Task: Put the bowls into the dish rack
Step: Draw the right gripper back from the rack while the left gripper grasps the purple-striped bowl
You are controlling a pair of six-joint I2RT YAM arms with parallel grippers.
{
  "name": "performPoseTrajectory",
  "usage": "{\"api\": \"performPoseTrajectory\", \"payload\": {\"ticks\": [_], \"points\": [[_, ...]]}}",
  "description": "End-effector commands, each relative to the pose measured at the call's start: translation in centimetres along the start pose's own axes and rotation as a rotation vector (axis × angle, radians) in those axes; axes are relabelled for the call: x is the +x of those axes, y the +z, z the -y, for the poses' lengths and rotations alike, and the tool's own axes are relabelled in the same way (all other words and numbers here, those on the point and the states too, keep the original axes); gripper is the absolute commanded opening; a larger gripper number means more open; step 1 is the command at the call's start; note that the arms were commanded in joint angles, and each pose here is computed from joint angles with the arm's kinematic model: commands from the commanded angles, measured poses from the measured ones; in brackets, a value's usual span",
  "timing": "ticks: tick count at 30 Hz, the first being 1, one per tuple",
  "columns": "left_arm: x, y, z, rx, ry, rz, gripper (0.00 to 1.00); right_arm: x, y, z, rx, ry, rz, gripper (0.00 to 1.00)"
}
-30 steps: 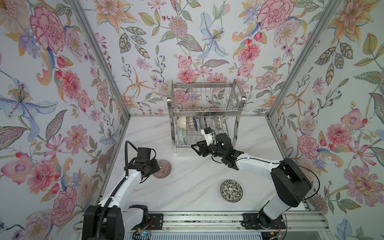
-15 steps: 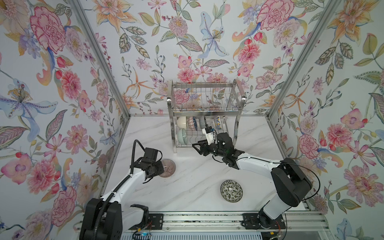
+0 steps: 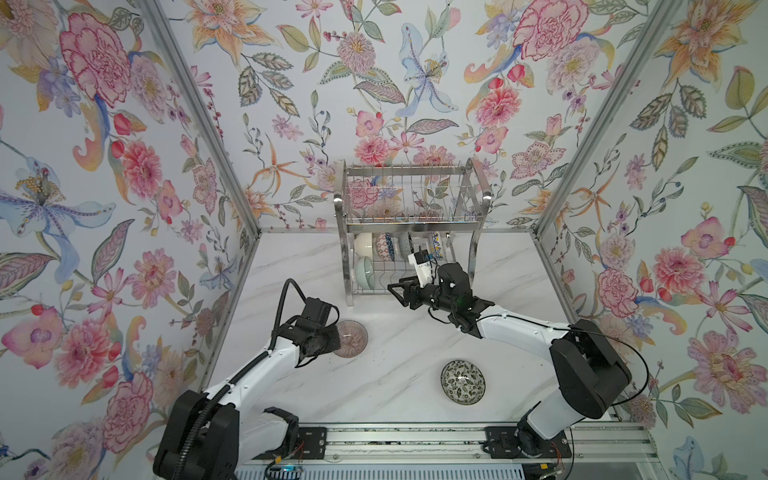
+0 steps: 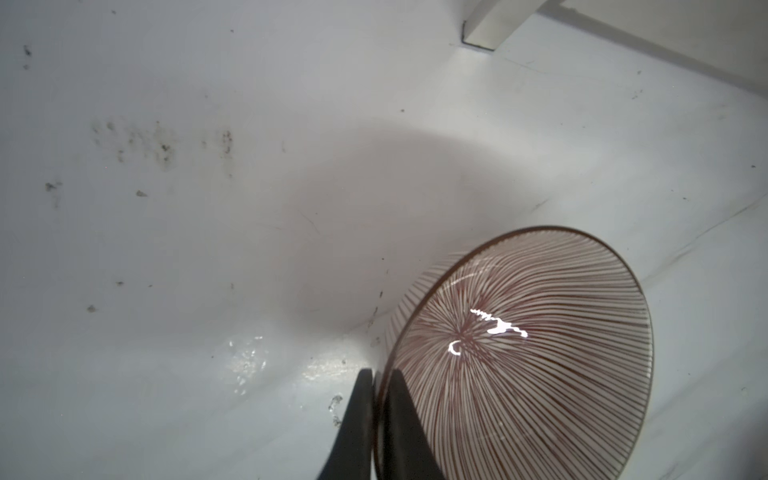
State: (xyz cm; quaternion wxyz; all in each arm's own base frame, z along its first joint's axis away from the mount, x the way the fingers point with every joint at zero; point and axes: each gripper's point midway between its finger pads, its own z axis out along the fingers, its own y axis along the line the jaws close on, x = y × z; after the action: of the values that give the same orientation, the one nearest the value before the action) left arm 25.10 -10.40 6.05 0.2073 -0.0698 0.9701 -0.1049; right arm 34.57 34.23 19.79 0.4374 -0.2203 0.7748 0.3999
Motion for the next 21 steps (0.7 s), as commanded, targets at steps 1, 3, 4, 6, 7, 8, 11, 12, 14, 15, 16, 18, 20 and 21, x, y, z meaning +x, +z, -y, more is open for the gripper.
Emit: {"api": "performPoseTrajectory", "payload": {"ticks": [1,3,4,6,7,8,11,12,14,15,16,18,20,21], "points": [[0.6,-0.1,1.4,0.035,0.012,-0.006,0.06,-0.1,-0.9,0.3,0.036,-0.038,0.0,0.57],[0.6,-0.2,2.1,0.046,0.024,0.002,0.06,-0.1,-1.2,0.3,0.042,-0.052,-0.003,0.57],[0.6,-0.3,2.5,0.053,0.029,0.005,0.06,0.0,-1.3,0.4,0.048,-0.057,-0.006,0.57],[0.7,-0.3,3.3,0.066,0.039,0.007,0.06,0.3,-1.5,0.5,0.056,-0.066,-0.016,0.57],[0.8,-0.2,3.7,0.07,0.045,0.006,0.07,0.5,-1.6,0.6,0.059,-0.072,-0.024,0.57],[0.9,-0.2,4.0,0.073,0.05,0.006,0.07,0.7,-1.7,0.6,0.062,-0.077,-0.033,0.57],[1.0,-0.1,5.4,0.1,0.061,0.01,0.09,1.3,-1.9,0.4,0.065,-0.109,-0.055,0.57],[1.1,-0.1,5.8,0.109,0.066,0.008,0.1,1.6,-1.9,0.2,0.062,-0.125,-0.065,0.57],[1.2,0.0,6.4,0.122,0.074,0.006,0.1,2.2,-2.0,-0.3,0.052,-0.165,-0.09,0.57],[1.2,0.0,6.6,0.125,0.076,0.003,0.11,2.6,-2.1,-0.6,0.042,-0.189,-0.103,0.57],[1.2,-0.1,6.9,0.133,0.077,0.004,0.13,3.0,-2.1,-1.1,0.026,-0.22,-0.119,0.57],[1.1,-0.2,7.2,0.147,0.077,0.006,0.17,3.8,-2.1,-1.9,-0.002,-0.281,-0.147,0.57],[0.8,-0.5,7.4,0.151,0.079,0.014,0.21,4.6,-2.2,-2.6,-0.03,-0.341,-0.171,0.57],[0.6,-0.6,7.4,0.15,0.082,0.02,0.24,5.1,-2.3,-3.0,-0.044,-0.371,-0.184,0.57]]}}
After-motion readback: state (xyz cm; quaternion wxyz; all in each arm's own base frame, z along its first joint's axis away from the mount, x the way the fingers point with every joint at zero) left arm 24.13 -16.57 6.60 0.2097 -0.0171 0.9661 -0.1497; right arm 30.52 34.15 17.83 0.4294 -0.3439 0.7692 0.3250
